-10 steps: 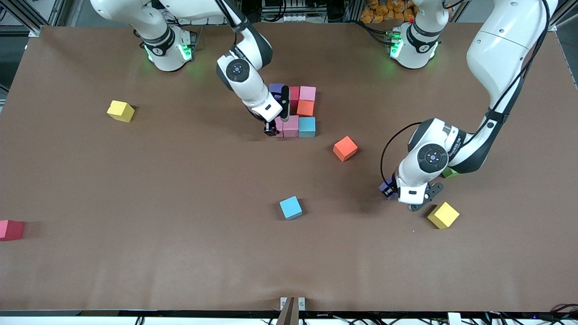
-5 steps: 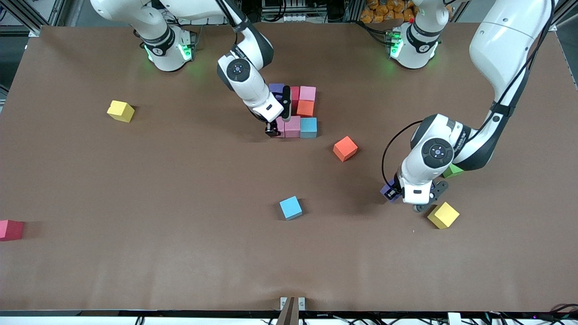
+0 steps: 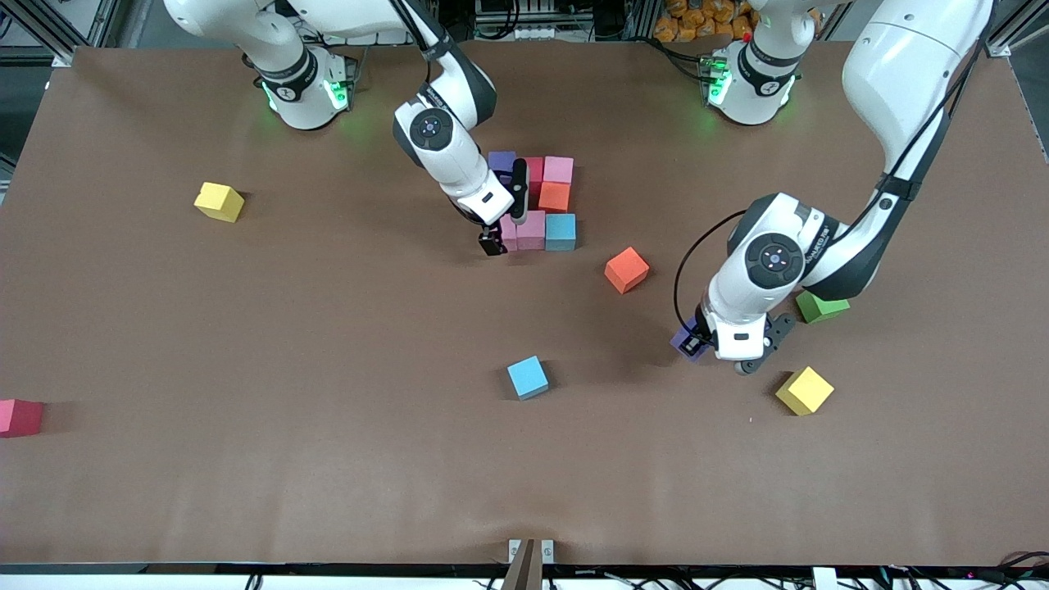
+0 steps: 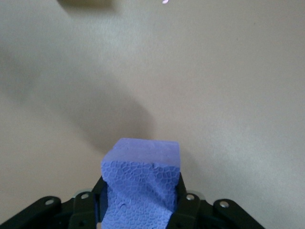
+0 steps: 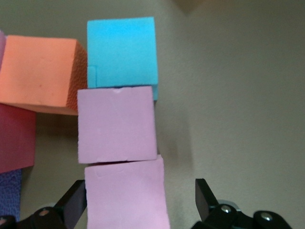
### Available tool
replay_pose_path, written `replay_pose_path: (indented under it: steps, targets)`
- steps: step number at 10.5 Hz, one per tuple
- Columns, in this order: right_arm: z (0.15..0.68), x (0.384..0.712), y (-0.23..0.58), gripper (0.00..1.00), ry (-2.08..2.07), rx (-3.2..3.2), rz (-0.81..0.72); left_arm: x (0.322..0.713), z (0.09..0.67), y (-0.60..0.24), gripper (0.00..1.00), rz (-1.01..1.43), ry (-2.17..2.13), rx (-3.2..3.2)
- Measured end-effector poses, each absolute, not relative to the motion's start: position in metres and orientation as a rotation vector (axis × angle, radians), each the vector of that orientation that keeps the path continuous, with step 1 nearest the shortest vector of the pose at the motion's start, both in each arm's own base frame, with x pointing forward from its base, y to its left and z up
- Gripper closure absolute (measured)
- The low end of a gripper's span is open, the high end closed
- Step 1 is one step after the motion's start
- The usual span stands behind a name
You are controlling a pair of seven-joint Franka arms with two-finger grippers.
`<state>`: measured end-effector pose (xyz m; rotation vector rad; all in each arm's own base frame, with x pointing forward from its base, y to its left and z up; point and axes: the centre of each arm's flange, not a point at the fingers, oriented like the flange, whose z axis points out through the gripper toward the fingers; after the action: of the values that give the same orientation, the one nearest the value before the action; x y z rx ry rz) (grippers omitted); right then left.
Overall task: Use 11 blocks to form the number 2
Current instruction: 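Open the right gripper off the pink cube while the left gripper lifts blue-violet, then withdraw the right gripper while the left gripper carries blue-violet to the figure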
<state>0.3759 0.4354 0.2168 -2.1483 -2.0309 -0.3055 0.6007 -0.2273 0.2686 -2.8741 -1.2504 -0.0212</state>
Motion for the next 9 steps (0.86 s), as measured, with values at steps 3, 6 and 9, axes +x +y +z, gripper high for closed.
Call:
replay_pose_path:
  steps: [3, 6, 9]
  targets:
    - [0.249, 0.404, 0.427, 0.0, -1.997, -2.17, -0.222, 0.585, 0.277, -0.261, 0.45, 0.011, -1.4, -2.821]
    - [0.31, 0.441, 0.396, 0.0, -1.949, -2.183, -0.122, 0.558, 0.284, -0.312, 0.45, 0.034, -1.514, -2.778]
    - [0.338, 0.493, 0.344, 0.0, -1.941, -2.202, -0.095, 0.528, 0.283, -0.361, 0.45, 0.038, -1.419, -2.825]
